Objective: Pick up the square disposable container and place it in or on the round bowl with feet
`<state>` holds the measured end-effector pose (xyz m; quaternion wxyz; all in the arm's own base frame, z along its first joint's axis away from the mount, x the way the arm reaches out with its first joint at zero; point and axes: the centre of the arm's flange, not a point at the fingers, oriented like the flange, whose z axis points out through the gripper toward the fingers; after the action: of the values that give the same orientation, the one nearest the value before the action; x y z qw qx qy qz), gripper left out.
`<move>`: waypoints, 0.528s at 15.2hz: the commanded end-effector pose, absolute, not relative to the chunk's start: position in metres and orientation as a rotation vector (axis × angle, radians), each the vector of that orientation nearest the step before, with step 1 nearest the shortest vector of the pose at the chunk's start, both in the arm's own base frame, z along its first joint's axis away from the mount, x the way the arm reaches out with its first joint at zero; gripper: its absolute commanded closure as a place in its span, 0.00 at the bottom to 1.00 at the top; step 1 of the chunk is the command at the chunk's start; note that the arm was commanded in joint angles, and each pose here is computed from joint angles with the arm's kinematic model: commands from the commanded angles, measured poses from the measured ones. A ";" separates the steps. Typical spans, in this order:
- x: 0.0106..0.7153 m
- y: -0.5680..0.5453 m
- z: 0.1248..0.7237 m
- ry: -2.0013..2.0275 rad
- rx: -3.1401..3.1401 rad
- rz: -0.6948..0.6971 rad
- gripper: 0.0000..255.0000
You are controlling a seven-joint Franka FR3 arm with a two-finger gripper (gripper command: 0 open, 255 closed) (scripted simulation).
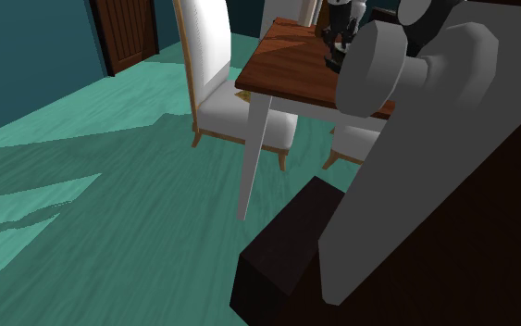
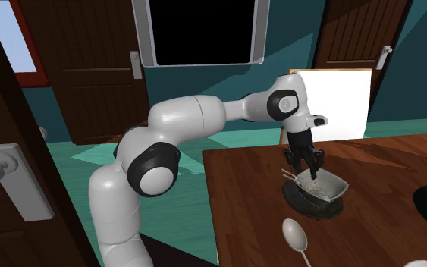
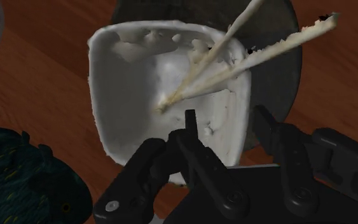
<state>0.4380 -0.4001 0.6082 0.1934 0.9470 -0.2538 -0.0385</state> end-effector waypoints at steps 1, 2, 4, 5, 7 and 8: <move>0.438 -0.400 0.608 -0.712 2.656 -0.107 0.00; 0.438 -0.400 0.608 -0.712 2.656 -0.107 0.00; 0.438 -0.400 0.608 -0.712 2.656 -0.107 0.00; 0.438 -0.400 0.608 -0.712 2.656 -0.107 0.00; 0.442 -0.391 0.633 -0.712 2.656 -0.107 0.00; 0.445 -0.386 0.645 -0.712 2.656 -0.107 0.00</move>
<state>0.4422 -0.3917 0.6335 0.1939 0.9469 -0.2536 -0.0379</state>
